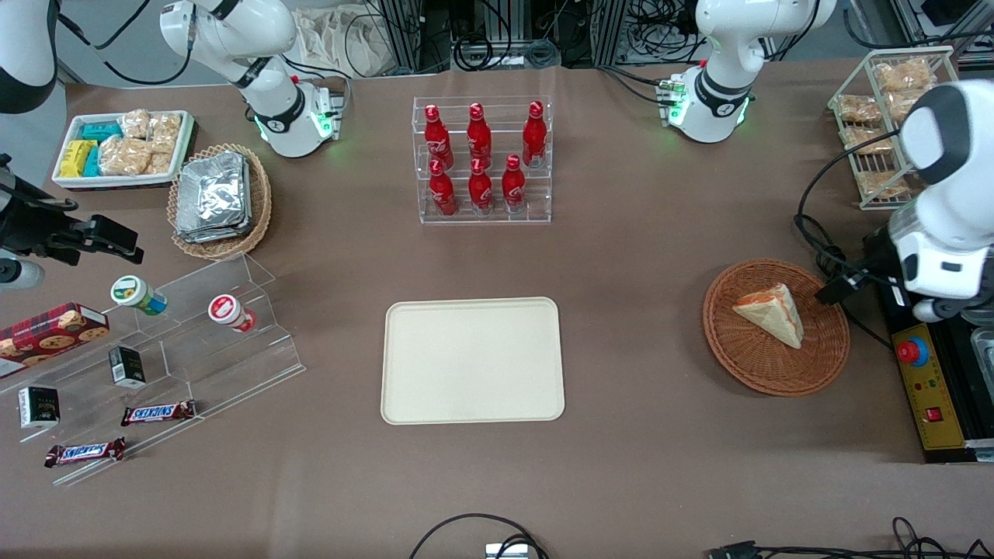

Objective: Place sandwich from basket to tray
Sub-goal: 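Move the left gripper over the sandwich in the wicker basket and lower it, then close the left gripper on the wrapped sandwich wedge and lift it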

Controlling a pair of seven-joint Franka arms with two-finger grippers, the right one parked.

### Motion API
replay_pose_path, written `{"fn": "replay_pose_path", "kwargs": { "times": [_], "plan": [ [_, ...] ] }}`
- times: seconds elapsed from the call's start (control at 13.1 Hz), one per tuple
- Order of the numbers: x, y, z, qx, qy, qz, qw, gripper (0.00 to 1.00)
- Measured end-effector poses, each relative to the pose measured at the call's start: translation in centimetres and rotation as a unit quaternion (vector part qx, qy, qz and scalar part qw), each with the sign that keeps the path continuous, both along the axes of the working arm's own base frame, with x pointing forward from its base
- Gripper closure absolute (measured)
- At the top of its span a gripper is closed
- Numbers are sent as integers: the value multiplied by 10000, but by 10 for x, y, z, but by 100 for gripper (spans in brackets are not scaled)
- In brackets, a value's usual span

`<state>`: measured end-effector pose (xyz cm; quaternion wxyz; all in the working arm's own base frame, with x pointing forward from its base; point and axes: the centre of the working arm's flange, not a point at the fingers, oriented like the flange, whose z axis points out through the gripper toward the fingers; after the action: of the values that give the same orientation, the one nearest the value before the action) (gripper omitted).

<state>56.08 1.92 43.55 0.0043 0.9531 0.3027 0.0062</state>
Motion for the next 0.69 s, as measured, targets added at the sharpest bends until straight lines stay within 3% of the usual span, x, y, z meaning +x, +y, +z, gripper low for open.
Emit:
{"fn": "replay_pose_path", "kwargs": {
  "times": [0.31, 0.69],
  "plan": [
    [-26, 1, -71, -2, -105, 393, 9992, 0],
    [-42, 11, -124, -8, -270, 713, 9971, 0]
  ]
}}
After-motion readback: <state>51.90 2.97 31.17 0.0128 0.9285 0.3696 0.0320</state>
